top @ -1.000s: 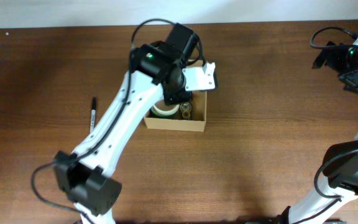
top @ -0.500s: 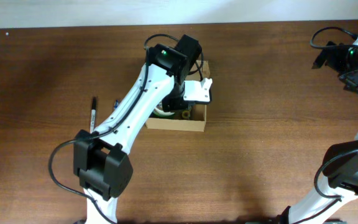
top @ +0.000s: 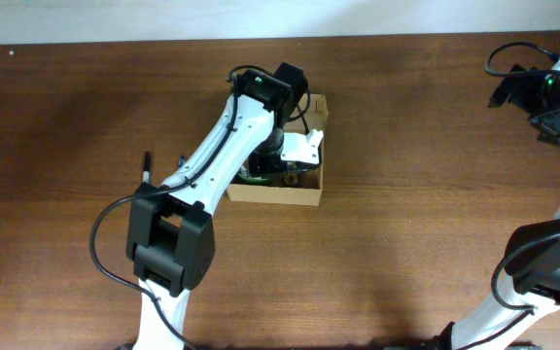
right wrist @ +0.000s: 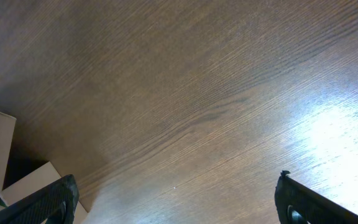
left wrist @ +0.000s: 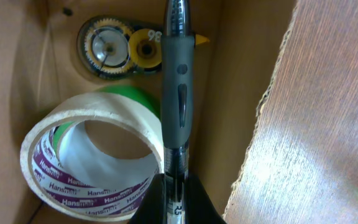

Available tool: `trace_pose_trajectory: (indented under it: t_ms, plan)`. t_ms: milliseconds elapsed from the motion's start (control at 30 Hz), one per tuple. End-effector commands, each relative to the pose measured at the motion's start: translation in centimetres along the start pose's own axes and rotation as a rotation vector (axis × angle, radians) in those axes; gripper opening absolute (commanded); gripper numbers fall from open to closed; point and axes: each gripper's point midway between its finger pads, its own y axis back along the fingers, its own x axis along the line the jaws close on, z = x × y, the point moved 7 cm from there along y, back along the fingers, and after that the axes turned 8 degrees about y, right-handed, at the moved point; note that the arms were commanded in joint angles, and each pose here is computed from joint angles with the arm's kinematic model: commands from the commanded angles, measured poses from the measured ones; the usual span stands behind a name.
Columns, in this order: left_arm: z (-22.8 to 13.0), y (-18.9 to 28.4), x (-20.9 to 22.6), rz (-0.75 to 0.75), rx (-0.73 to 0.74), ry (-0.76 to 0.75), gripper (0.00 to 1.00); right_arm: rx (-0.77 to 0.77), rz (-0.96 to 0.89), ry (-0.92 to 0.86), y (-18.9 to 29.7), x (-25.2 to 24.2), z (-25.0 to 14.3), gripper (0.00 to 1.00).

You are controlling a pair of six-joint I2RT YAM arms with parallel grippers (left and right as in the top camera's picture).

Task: Pack container
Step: 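Carry the black pen with the left gripper and drop it into the box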

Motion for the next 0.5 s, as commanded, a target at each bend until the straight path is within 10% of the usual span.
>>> trace_pose_trajectory:
  t_ms: [0, 367, 467]
  plan:
    - [0.21, -1.27, -0.23, -0.059, -0.005, -0.018, 0.02, 0.008, 0.004, 0.002, -0.2, -0.02, -0.04, 0.99]
    - [0.04, -1.41, -0.46, -0.077, 0.007, -0.016, 0.04, 0.008, 0.004, 0.002, -0.2, -0.02, -0.04, 0.99]
    - [0.04, -1.41, -0.46, -0.077, 0.007, -0.016, 0.19, 0.007, 0.004, 0.002, -0.2, -0.02, -0.04, 0.99]
